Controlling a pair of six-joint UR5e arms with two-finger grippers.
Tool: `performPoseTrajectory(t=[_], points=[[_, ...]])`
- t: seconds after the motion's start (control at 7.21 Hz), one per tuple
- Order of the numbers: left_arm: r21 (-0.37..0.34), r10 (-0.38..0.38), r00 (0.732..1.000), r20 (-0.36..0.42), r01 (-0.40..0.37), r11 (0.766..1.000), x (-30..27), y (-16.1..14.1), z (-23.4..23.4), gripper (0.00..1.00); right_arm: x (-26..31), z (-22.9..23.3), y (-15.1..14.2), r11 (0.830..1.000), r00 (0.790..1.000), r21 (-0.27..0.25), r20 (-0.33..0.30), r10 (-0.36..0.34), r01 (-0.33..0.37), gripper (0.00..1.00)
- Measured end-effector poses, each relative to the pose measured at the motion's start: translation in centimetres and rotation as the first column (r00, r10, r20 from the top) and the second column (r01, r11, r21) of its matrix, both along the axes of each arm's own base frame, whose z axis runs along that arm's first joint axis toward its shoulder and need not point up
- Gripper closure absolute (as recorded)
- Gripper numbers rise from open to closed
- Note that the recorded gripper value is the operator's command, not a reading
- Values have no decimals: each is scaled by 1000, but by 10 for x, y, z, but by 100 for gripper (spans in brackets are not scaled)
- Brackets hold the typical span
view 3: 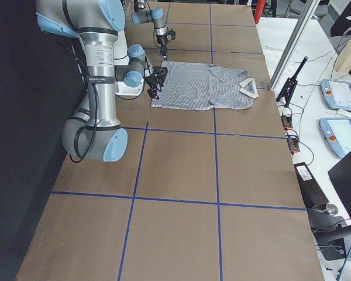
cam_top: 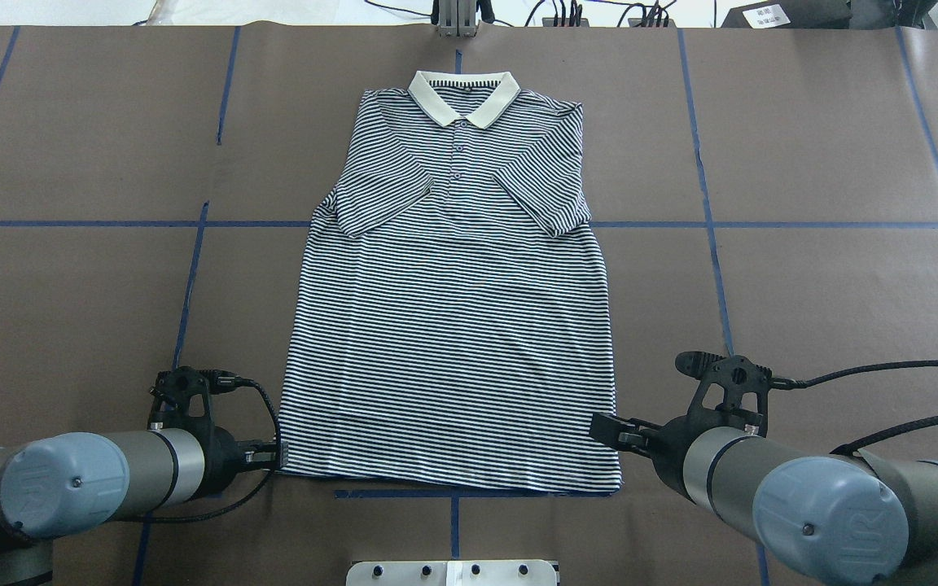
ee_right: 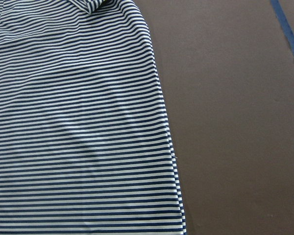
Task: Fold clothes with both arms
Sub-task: 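Lower both grippers and pinch the hem corners nearest the robot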
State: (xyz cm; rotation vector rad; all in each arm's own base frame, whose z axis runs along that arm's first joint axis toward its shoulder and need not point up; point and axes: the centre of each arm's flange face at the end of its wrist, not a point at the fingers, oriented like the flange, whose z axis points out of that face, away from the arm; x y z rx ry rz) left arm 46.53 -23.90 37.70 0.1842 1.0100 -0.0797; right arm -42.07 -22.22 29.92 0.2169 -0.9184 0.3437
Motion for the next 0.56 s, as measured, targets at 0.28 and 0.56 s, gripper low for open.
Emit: performPoseTrajectory(t=[0.28,0.56], points=[[-1,2,1000,4,-2,1000,2,1,2,55,0,0,0,1000,1000,0,0,1,-1,0],[-1,5,1000,6,-5,1000,3,2,3,58,0,1,0,1000,1000,0,-3,1,-1,0]])
